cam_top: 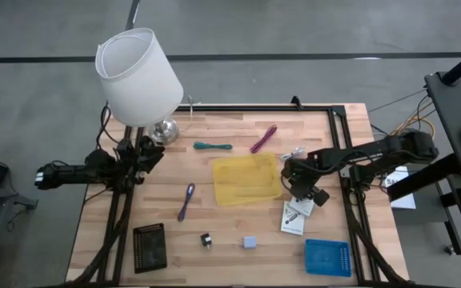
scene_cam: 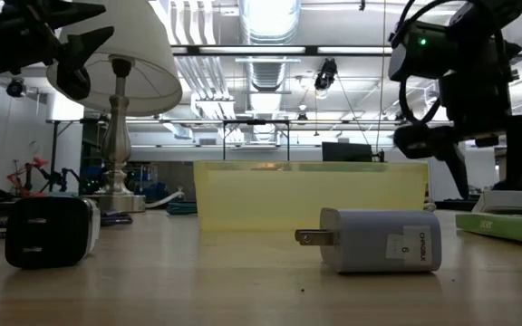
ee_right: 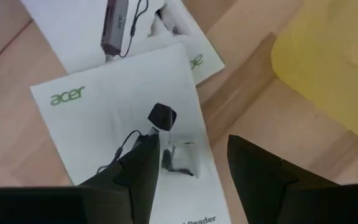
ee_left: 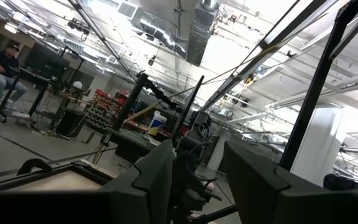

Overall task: Pick and place items into bin
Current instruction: Put the top card reader box into the blue bin

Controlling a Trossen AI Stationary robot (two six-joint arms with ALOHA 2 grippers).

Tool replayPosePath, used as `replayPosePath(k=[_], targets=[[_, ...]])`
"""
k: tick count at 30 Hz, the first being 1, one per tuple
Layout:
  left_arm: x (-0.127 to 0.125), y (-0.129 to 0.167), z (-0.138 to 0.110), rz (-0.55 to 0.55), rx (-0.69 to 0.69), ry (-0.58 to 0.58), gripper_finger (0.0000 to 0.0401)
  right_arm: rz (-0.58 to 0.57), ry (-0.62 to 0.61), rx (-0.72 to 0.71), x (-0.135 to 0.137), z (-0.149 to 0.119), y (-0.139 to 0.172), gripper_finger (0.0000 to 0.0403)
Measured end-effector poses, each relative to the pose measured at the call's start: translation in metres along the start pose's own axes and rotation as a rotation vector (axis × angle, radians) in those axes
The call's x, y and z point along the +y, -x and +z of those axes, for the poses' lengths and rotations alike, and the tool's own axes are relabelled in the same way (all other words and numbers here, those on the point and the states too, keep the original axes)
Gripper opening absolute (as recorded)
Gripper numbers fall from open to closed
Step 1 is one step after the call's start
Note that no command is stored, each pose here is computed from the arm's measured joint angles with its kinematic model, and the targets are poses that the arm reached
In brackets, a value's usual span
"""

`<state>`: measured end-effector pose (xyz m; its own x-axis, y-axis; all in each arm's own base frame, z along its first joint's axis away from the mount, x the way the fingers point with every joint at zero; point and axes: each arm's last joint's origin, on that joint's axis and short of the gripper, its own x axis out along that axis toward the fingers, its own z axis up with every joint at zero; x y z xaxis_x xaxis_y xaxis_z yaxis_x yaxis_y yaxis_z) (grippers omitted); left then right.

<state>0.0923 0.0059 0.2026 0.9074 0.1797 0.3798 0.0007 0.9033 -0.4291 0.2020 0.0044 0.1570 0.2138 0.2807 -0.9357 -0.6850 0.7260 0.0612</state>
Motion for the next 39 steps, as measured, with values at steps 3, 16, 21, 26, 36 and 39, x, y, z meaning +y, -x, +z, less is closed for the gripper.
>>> replayPosePath(k=[3,16,21,26,36,39], targets=[[0.0,0.0,-0.001,0.004,0.008,-0.002,0.013,0.018,-0.003,0.017,-0.002,0.0,-0.005,0.0175],[0.0,0.0,-0.001,0.006,0.01,-0.002,0.013,0.08,-0.016,0.022,-0.006,0.001,-0.016,0.011],[0.001,-0.001,-0.001,0.007,0.012,-0.003,0.013,0.071,-0.014,0.028,-0.006,0.001,-0.016,0.0071],[0.001,-0.001,-0.002,0.01,0.017,-0.003,0.013,0.07,-0.02,0.035,-0.006,0.001,-0.016,0.0045],[0.001,-0.001,-0.002,0.01,0.018,-0.004,0.013,0.092,-0.092,0.074,-0.006,0.002,-0.011,0.0023],[0.001,-0.001,-0.002,0.01,0.018,-0.004,0.013,0.083,-0.166,0.071,-0.008,0.007,-0.006,0.0022]])
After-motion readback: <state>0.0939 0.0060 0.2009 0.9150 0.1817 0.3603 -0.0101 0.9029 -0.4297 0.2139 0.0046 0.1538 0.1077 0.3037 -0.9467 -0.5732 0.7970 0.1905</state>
